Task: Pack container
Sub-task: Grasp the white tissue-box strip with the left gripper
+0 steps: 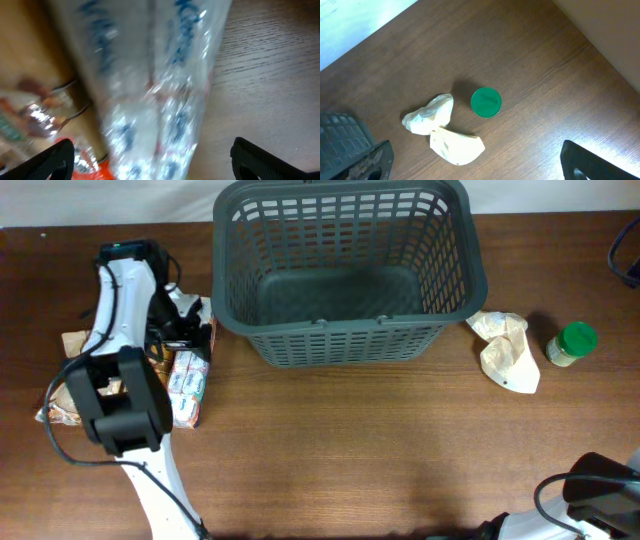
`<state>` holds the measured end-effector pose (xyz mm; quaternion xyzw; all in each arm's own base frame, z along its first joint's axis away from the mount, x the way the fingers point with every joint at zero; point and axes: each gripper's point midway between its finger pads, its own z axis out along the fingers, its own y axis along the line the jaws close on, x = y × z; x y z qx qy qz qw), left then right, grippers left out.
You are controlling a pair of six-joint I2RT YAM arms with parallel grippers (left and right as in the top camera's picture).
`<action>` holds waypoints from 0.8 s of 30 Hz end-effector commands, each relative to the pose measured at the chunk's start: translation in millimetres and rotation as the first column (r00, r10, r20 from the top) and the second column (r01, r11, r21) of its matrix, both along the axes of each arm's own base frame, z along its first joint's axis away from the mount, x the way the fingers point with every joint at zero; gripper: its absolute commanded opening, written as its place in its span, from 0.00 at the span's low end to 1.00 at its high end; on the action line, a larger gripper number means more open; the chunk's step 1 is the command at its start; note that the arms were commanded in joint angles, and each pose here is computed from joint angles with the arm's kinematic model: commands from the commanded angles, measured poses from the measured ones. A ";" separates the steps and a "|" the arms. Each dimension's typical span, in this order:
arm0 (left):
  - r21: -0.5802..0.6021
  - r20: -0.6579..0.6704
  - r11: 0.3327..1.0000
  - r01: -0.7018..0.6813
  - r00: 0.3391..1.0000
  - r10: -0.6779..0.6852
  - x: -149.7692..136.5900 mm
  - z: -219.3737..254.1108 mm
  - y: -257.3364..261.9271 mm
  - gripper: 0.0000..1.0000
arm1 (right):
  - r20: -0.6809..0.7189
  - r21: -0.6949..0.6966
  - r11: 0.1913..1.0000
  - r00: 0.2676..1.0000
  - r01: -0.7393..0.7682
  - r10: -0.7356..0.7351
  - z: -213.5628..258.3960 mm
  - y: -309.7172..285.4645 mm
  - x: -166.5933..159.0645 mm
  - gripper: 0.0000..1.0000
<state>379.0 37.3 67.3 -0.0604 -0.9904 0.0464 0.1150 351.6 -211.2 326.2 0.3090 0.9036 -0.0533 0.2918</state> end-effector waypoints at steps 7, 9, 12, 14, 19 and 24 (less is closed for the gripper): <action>0.108 -0.085 0.987 0.118 0.990 -0.109 3.0 -44.0 8.0 0.87 | 0.000 -0.007 1.000 1.000 0.002 -0.002 0.8 -2.2 1.1 0.99; 0.116 -0.087 0.986 0.117 0.990 -0.107 4.4 -49.4 10.7 0.75 | 0.000 -0.008 1.000 1.000 0.002 -0.002 0.9 -2.3 1.2 0.99; 0.125 -0.092 0.988 0.087 0.993 -0.075 4.6 -54.6 10.9 0.02 | 0.000 -0.008 1.000 1.000 0.002 -0.002 0.9 -2.3 1.2 0.99; 0.139 -0.098 0.989 0.041 0.995 -0.028 2.8 -53.3 9.9 0.02 | 0.001 -0.007 1.000 1.000 0.002 -0.002 0.9 -2.2 1.2 0.99; 0.066 -0.036 0.998 -0.004 0.999 0.006 17.9 -10.6 -4.0 0.02 | 0.000 -0.008 1.000 1.000 0.002 -0.002 0.9 -2.3 1.2 0.99; 0.089 0.325 0.996 -0.031 0.946 0.001 70.0 104.8 -0.6 0.02 | 0.000 -0.008 1.000 1.000 0.002 -0.002 0.9 -2.3 1.2 0.99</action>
